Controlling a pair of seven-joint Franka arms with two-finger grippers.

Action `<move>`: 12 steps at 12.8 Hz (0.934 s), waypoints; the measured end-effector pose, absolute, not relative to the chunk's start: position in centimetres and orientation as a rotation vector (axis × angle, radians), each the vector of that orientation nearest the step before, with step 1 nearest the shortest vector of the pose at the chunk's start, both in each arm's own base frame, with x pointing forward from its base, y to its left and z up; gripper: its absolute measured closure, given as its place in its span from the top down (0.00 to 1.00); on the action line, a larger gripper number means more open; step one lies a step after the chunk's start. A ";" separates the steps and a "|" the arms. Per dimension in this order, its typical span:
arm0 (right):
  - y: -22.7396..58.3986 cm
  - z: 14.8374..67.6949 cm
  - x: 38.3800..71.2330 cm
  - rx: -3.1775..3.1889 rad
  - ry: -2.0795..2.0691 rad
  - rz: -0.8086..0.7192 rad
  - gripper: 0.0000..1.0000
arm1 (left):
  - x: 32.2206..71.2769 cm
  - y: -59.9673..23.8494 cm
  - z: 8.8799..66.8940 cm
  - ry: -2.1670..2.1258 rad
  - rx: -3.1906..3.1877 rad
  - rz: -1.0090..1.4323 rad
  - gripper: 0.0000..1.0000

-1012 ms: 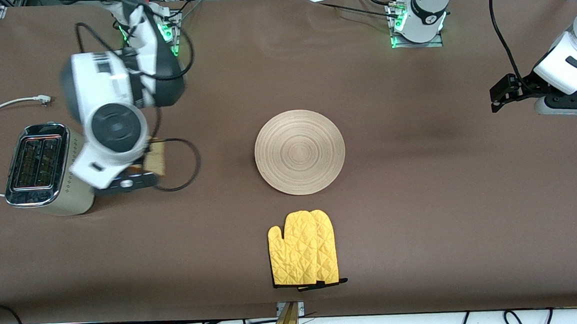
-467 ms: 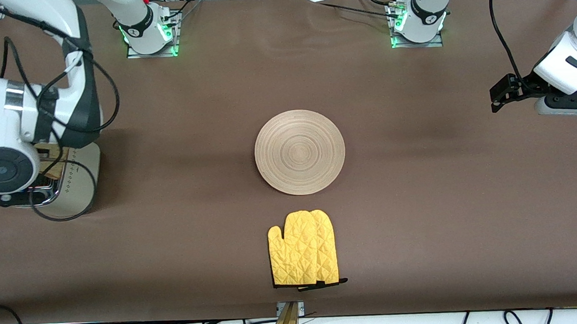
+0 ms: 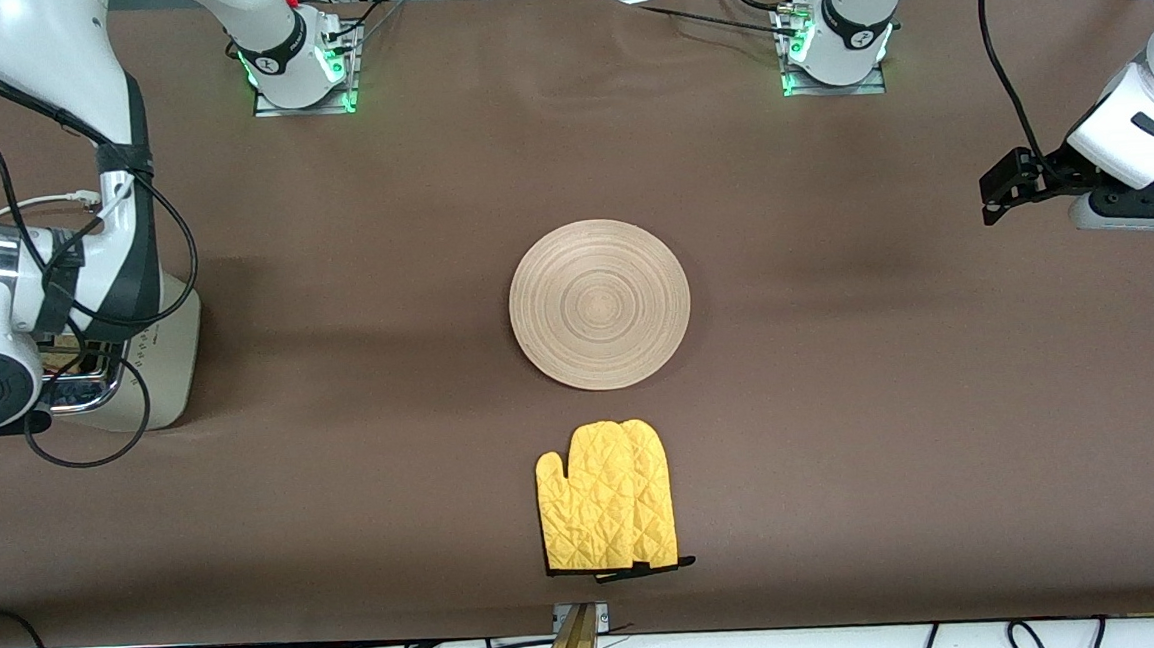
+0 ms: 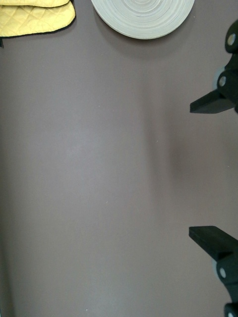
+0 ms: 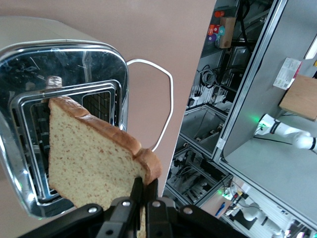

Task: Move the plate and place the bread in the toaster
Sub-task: 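Carry the bread with the right gripper above the toaster slot, then lower the bread into the toaster slot with the right gripper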

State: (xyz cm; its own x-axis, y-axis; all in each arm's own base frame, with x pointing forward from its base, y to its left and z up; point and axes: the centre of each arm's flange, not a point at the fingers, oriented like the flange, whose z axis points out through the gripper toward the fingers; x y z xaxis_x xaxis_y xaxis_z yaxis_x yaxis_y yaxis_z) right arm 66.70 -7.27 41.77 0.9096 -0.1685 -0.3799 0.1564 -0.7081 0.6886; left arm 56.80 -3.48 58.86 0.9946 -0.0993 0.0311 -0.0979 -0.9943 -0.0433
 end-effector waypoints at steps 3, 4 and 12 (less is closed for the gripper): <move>-6.9 41.3 66.8 2.287 0.018 -0.553 0.05 | 56.8 -3.5 58.9 0.153 -3.096 -0.051 1.00; -6.6 41.3 66.8 2.287 0.027 -0.557 0.05 | 56.8 -3.5 58.9 0.153 -3.096 -0.051 1.00; -6.5 40.7 65.8 2.286 0.194 -0.723 0.05 | 56.9 -3.3 58.8 0.148 -3.096 -0.049 1.00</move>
